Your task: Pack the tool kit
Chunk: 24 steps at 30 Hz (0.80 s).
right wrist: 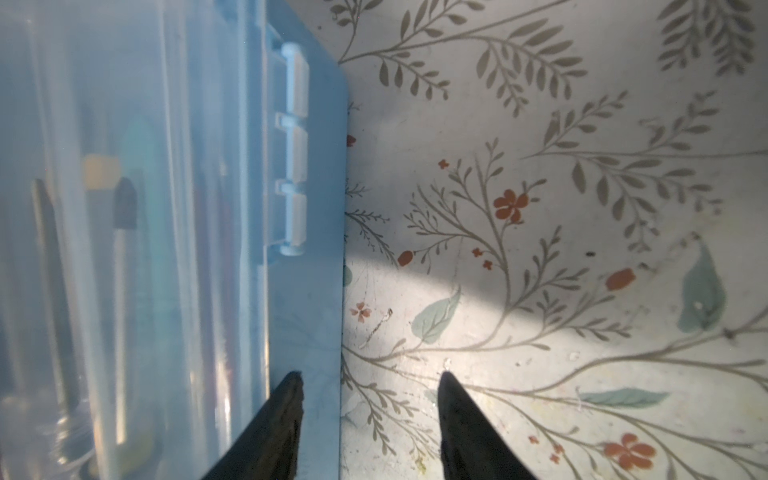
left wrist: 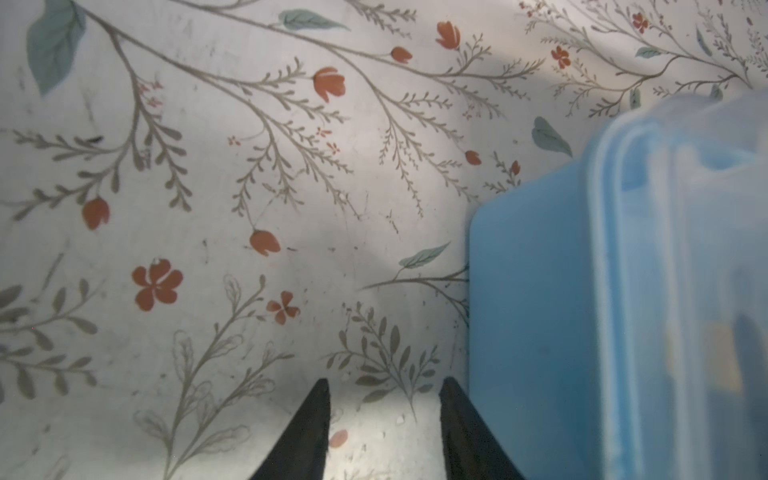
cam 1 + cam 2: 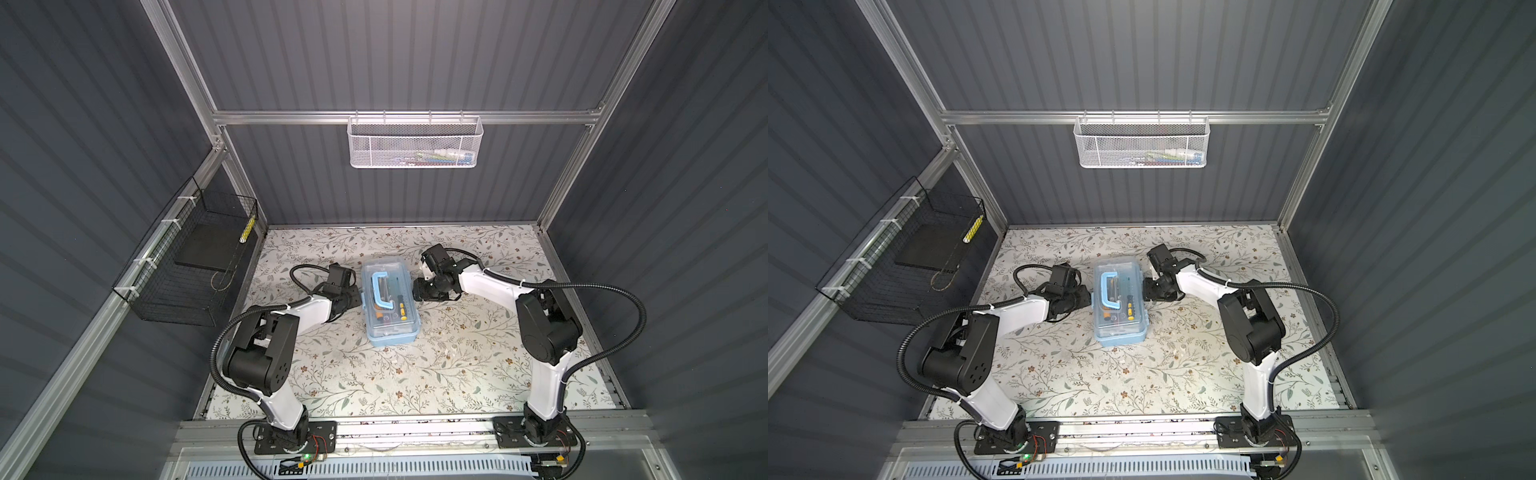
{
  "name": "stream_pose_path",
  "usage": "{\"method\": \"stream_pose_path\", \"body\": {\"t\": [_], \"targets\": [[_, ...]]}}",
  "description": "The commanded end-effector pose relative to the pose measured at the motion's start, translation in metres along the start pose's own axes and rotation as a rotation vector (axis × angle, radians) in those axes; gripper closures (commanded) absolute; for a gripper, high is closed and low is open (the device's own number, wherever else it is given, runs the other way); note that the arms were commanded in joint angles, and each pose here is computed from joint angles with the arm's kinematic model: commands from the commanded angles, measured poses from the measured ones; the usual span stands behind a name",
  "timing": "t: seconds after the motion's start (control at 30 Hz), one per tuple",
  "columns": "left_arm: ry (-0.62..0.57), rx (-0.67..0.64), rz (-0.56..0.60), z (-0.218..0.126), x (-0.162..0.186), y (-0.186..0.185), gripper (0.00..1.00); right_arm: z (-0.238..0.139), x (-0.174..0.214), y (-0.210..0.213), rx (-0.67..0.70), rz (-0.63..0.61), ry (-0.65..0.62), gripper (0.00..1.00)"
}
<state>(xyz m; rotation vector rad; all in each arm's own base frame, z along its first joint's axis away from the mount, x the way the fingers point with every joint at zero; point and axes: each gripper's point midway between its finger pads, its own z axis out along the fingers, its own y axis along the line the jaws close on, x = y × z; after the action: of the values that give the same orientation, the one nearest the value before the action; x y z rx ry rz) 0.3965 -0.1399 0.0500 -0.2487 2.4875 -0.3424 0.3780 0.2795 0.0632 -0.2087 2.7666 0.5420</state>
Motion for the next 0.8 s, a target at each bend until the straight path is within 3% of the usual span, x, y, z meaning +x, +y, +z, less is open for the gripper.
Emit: {"method": "stream_pose_path", "body": {"t": [0.0,0.47,0.77], "targets": [[-0.040,0.104,0.034,-0.004,-0.019,-0.037,0.55,0.000,0.004,0.029,-0.086,-0.052,0.002,0.46],[-0.032,0.098,0.050,-0.003,-0.013,-0.047,0.55,-0.005,-0.005,0.030,-0.075,-0.068,-0.019,0.46],[-0.100,0.058,0.064,-0.012,-0.036,-0.047,0.53,-0.010,-0.011,0.020,-0.071,-0.039,-0.043,0.46]]}}
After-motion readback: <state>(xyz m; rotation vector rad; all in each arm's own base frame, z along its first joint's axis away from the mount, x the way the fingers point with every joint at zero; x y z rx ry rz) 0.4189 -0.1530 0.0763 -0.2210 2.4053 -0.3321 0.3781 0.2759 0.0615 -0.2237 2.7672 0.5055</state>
